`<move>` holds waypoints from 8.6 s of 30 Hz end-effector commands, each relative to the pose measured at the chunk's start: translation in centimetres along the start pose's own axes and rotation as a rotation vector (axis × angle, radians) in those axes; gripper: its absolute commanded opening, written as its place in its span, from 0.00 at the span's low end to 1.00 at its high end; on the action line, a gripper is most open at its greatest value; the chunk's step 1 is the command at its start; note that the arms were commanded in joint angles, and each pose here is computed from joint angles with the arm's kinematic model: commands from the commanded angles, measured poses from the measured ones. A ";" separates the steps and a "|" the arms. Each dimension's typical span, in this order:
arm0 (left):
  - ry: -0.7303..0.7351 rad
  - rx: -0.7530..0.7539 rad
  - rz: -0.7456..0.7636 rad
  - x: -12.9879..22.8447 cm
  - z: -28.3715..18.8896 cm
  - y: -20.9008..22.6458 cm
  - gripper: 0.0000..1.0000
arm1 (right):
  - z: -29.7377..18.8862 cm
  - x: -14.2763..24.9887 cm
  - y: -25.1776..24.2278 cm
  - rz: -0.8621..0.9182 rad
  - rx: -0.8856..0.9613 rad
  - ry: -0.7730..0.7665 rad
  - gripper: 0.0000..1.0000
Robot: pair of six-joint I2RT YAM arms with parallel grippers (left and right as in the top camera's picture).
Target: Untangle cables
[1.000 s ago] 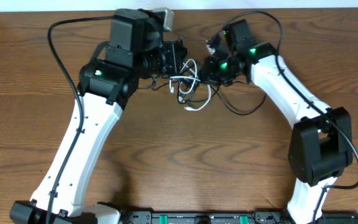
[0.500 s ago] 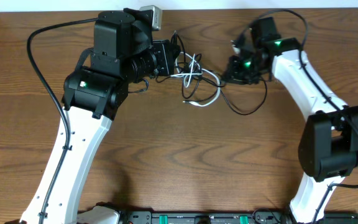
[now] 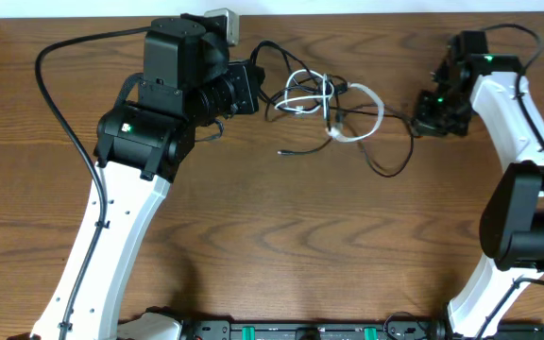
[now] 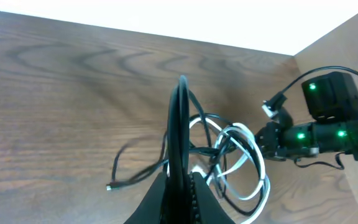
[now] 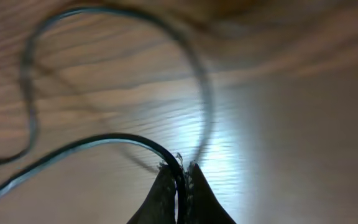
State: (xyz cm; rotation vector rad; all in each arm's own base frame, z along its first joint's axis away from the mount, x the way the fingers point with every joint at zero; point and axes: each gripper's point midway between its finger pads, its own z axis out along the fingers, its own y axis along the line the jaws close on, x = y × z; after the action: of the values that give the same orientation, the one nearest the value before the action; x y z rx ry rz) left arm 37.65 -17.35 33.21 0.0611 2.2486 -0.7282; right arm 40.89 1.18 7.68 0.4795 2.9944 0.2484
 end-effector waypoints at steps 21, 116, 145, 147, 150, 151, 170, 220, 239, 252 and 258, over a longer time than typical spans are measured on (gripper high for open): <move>0.031 -0.054 -0.034 0.5 0.0 1.4 0.07 | -2.9 -0.1 1.4 -0.258 -0.318 -0.012 0.07; 0.121 -0.036 -0.060 2.2 1.9 1.8 0.08 | -2.3 14.9 23.3 -0.300 -0.196 -0.004 0.36; 0.193 -0.227 -0.082 5.5 3.9 6.7 0.08 | -7.6 12.4 18.1 -0.795 -0.331 -0.023 0.01; 0.219 -0.241 -0.089 6.1 4.3 7.2 0.08 | -8.8 11.4 17.3 -0.799 -0.333 -0.065 0.01; 0.258 -0.275 -0.098 7.0 4.9 8.1 0.08 | -10.9 9.4 15.9 -0.752 -0.338 -0.141 0.01; 0.275 -0.296 -0.102 7.4 5.1 8.6 0.07 | -11.5 8.7 15.5 -0.735 -0.342 -0.169 0.01; 0.460 -0.582 -0.102 12.2 7.3 15.4 0.08 | -15.0 0.5 1.8 -0.133 -0.183 -0.323 0.01; 0.304 0.284 0.074 5.8 -0.1 -3.3 0.08 | -6.8 7.6 22.3 -1.099 -0.579 -0.241 0.73; 0.309 0.291 0.059 5.8 -0.2 -3.5 0.08 | -1.1 8.0 25.1 -1.054 -0.603 -0.166 0.59; 0.260 0.066 0.079 5.2 0.9 0.4 0.08 | -2.8 4.1 23.2 -0.790 -0.538 -0.223 0.01; 0.212 -0.237 0.062 4.8 1.4 6.0 0.08 | -8.3 -0.4 15.9 -0.567 -0.388 -0.341 0.01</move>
State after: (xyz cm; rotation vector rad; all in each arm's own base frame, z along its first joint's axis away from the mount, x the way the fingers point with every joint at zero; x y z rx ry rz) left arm 35.28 -17.51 27.80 0.2550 2.4800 -0.7014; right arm 43.60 20.24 13.50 -0.5692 2.5704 0.7636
